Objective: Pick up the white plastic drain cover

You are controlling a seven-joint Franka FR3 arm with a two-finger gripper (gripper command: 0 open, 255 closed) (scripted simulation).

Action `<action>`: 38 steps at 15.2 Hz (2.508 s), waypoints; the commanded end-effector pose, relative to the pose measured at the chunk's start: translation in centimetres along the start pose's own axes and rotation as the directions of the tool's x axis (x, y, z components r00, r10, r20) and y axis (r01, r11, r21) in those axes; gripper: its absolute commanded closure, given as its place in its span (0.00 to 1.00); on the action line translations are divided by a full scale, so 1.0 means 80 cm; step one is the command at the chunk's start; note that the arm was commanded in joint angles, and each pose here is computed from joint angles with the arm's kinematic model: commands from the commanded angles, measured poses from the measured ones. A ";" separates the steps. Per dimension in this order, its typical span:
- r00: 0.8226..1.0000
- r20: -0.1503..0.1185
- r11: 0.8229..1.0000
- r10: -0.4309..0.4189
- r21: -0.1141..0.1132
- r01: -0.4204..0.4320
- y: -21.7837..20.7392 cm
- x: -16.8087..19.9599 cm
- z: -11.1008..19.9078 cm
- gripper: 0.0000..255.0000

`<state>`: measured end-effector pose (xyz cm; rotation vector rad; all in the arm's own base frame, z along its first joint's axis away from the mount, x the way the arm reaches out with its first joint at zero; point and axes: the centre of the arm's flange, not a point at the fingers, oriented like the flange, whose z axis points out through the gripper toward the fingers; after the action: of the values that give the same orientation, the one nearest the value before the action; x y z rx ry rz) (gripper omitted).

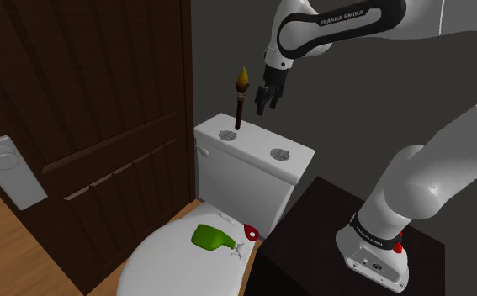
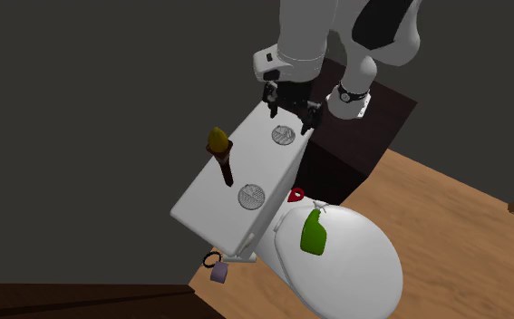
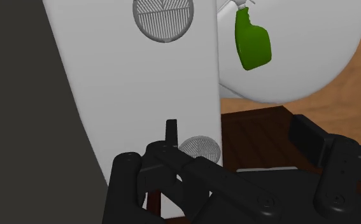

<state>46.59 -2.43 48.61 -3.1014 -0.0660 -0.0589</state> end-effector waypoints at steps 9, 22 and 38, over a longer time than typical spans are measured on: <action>0.998 0.030 0.998 -0.061 -0.004 0.061 0.003 0.120 0.118 0.00; 0.995 0.044 0.996 -0.089 -0.005 0.090 0.005 0.173 0.225 0.00; 0.995 0.044 0.996 -0.089 -0.005 0.090 0.004 0.174 0.192 1.00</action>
<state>61.08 -1.54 33.32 -3.1052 -0.2065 0.0049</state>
